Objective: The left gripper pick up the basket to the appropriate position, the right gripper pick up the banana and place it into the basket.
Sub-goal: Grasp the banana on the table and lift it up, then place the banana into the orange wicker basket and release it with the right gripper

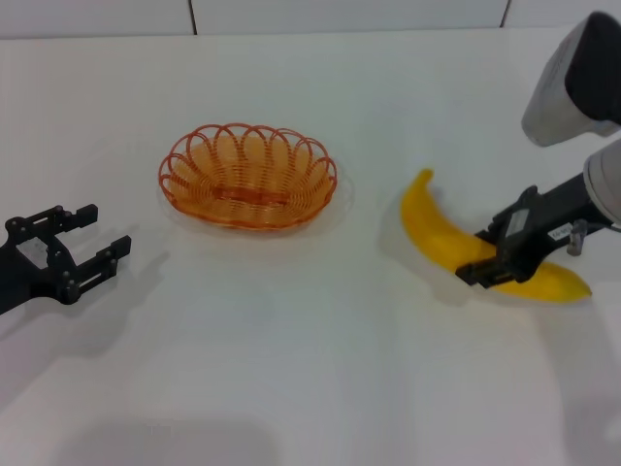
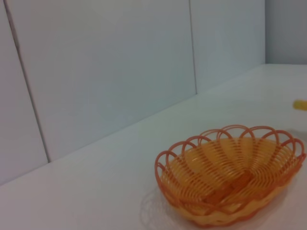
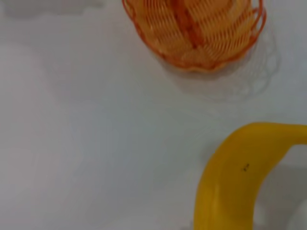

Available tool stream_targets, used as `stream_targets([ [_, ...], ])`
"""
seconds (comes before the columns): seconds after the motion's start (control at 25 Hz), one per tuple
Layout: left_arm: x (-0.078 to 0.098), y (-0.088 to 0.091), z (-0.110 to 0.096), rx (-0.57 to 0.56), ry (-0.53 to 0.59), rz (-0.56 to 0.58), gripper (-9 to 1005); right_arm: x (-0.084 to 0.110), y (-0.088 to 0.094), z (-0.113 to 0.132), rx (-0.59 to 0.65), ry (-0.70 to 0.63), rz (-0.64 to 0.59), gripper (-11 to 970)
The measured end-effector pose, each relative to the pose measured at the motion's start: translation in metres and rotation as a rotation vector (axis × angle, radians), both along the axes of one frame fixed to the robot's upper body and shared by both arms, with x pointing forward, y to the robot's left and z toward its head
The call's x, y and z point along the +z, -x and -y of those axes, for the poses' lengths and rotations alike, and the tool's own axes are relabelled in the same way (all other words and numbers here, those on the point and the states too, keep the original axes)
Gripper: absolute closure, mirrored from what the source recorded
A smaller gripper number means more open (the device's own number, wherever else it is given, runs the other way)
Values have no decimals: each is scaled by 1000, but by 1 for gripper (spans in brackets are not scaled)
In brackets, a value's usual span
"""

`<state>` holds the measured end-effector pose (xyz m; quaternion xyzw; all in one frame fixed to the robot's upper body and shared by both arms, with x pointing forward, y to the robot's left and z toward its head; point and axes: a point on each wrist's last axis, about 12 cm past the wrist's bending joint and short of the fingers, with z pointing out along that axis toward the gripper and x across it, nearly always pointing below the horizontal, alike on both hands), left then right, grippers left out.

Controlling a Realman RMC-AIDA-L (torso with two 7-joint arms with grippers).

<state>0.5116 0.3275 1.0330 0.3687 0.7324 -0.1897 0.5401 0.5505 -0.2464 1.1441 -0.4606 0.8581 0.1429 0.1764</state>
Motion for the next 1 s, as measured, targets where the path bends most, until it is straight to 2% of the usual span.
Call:
stream_targets([
  [0.2, 0, 0, 0, -2, -3, 1, 406, 20, -4, -6, 12, -56, 97, 491],
  [0.52, -1, 0, 2, -4, 3, 1, 407, 36, -9, -11, 40, -167, 231, 491],
  [0.6, -1, 0, 2, -5, 3, 1, 407, 38, -13, -20, 58, -205, 283, 491],
  [0.8, 0, -3, 4, -11, 2, 7, 406, 37, -19, -34, 84, -228, 321, 491],
  [1.0, 1, -3, 5, -12, 2, 9, 407, 35, -27, -67, 145, -223, 387, 490],
])
